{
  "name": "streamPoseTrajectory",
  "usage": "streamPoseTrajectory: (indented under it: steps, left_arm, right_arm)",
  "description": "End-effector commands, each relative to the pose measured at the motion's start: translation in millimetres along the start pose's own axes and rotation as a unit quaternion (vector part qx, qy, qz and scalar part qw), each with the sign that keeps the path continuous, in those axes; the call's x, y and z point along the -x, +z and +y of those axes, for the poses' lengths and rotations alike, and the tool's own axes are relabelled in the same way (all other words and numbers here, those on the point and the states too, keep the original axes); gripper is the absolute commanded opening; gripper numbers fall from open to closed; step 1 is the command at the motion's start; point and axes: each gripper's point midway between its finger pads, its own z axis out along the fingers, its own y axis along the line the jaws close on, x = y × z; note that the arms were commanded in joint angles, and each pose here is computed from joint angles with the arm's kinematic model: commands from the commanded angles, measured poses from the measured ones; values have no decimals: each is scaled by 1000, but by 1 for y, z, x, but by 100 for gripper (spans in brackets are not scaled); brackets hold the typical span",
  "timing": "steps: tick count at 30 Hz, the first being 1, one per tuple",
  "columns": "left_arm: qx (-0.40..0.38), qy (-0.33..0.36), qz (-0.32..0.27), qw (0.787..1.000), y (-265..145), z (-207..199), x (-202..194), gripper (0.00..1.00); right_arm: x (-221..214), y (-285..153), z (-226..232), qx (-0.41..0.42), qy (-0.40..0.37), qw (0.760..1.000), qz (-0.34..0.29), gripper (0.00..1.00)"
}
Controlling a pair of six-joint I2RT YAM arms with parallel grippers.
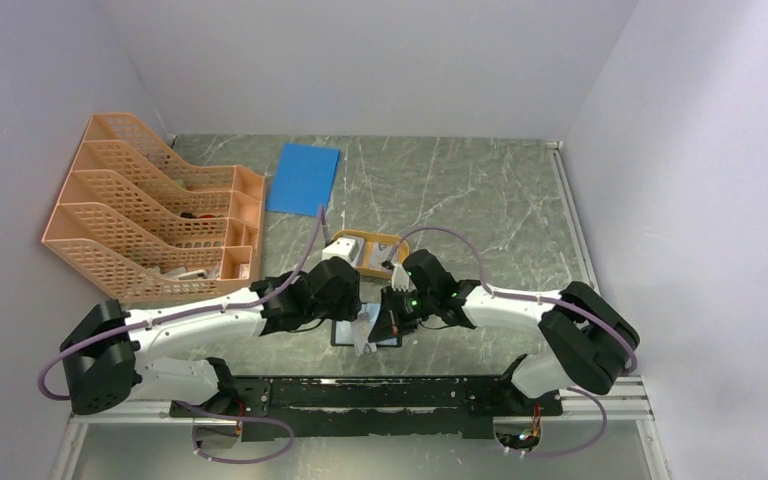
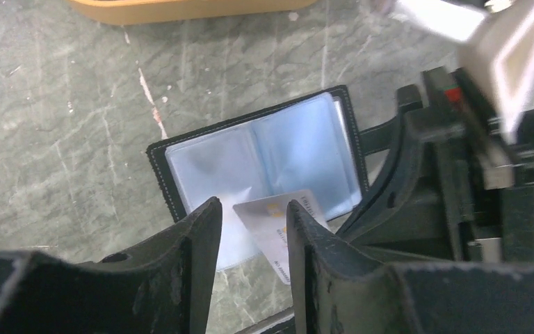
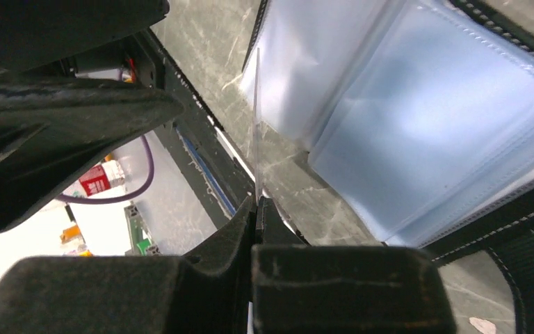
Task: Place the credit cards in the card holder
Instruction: Adjust the card holder at the center of the board, then insert the credit card into the card holder.
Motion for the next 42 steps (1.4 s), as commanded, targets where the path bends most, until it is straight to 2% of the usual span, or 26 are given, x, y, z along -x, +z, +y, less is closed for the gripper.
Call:
streamPoseTrajectory:
  steps: [1,5,9,14,20,42]
  left_arm:
    - [37,7,2,999,6,20,-12,43]
    - [61,5,7,998,15,33,-21,38]
    - [76,-8,4,997,17,42,-24,37]
    - [86,-33,-5,996,15,55,-24,36]
    - [85,-62,18,994,20,70,-36,33]
    - [78,-74,42,993,29,79,-51,27]
  right_arm:
    - [16,-3,1,-19,6,999,-42,0]
    - [16,-15,-4,-34,17,997,-65,0]
    - [11,-22,-15,-40,32,996,-67,0]
    - [10,-20,-16,-16,47,997,-64,0]
    - [13,-11,-14,3,60,997,-58,0]
    - [3,-5,-33,-2,115,992,-46,0]
